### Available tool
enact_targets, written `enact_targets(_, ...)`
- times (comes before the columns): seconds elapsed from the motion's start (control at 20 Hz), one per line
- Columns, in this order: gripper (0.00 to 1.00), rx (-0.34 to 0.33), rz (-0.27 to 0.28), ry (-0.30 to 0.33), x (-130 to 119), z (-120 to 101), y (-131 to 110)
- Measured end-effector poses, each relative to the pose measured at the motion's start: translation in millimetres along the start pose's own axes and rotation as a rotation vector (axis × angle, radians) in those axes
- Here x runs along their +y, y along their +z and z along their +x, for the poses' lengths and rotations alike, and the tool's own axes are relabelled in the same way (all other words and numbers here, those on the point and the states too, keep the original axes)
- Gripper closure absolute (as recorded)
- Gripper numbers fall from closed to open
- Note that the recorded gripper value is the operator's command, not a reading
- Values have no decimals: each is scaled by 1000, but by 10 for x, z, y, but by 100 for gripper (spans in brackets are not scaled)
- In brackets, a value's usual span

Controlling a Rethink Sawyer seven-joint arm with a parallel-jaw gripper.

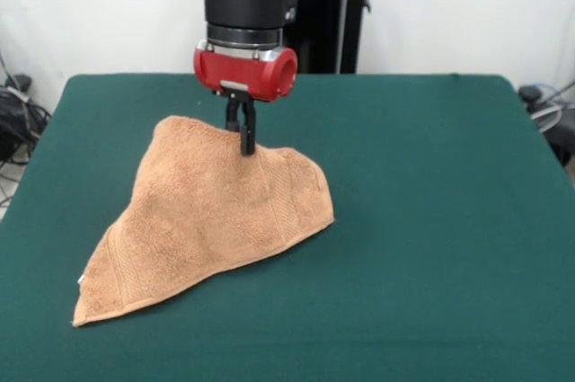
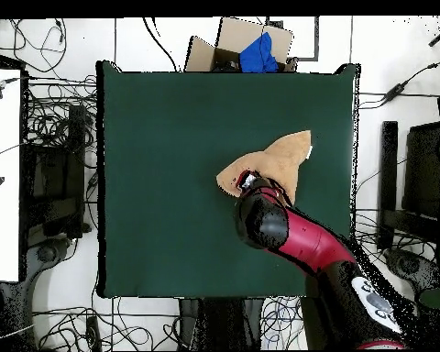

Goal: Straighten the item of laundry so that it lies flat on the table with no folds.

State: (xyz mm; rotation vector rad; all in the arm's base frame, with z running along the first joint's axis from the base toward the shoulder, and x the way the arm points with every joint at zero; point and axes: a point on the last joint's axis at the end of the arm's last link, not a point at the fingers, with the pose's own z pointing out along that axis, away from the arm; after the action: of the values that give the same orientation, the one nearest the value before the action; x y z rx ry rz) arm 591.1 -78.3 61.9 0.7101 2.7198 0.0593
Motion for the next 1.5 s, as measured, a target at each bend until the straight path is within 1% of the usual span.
enact_targets(0.4, 100, -13, -6, -3, 41, -8, 0)
enact_targets(0.7, 100, -10, -16, -21, 226, 46, -10)
enact_targets(0.9, 100, -8, -28, -41, 444, 111, -25)
enact_targets(1.15, 100, -5, -33, -49, 536, 148, -31)
enact_targets(1.5, 100, -2, -35, -38, 645, 171, -35)
